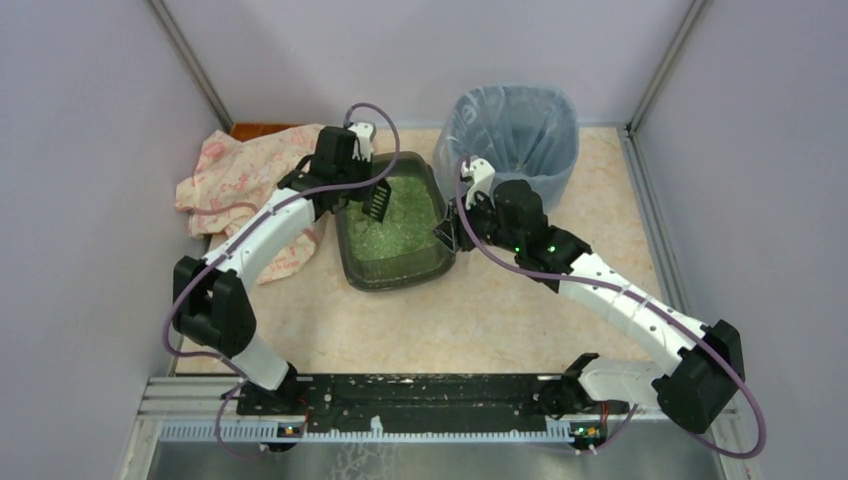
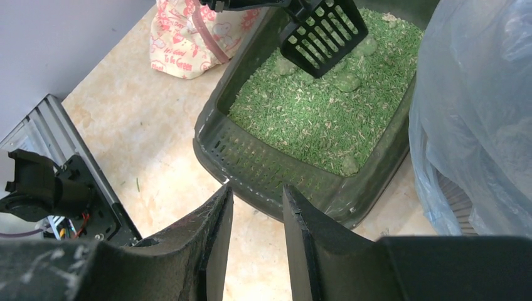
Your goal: Clean the litter box
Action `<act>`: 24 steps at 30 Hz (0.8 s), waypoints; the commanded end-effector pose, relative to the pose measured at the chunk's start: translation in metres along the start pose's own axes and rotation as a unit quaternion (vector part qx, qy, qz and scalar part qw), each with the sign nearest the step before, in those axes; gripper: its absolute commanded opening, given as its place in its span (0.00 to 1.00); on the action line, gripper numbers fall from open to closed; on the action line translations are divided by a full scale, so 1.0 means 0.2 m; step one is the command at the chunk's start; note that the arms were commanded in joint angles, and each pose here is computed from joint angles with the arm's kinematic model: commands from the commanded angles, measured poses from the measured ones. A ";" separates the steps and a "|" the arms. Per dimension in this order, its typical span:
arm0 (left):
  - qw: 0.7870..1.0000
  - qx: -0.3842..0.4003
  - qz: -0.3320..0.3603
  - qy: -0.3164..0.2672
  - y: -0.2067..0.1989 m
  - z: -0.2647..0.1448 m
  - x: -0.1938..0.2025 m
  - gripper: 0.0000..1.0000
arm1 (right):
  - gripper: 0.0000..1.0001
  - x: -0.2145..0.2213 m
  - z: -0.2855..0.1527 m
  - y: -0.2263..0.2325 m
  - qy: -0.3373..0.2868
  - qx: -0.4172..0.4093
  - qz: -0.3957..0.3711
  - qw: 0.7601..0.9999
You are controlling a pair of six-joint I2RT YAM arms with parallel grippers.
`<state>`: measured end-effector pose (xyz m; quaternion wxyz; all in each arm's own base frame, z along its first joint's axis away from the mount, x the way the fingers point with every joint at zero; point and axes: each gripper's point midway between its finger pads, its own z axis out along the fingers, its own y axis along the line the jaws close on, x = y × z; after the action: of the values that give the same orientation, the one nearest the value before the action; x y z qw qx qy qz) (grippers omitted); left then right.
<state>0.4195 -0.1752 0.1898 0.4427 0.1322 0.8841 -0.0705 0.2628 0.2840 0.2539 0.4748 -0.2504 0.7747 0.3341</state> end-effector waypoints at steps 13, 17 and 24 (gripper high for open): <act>0.985 0.103 -0.005 0.136 -0.21 0.20 0.11 0.00 | 0.35 -0.10 -0.04 -0.01 -0.038 -0.004 -0.007 0.999; 0.981 0.131 -0.014 0.146 -0.27 0.21 0.11 0.00 | 0.35 -0.09 -0.05 -0.03 -0.039 0.001 -0.006 0.999; 0.980 0.098 -0.013 0.172 -0.18 0.19 0.22 0.00 | 0.35 -0.08 -0.07 -0.04 -0.041 0.004 -0.005 0.999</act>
<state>0.4467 -0.2282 0.1769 0.3598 0.1781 0.9021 -0.1579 0.2690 0.2730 0.2486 0.4763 -0.2386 0.7805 0.3271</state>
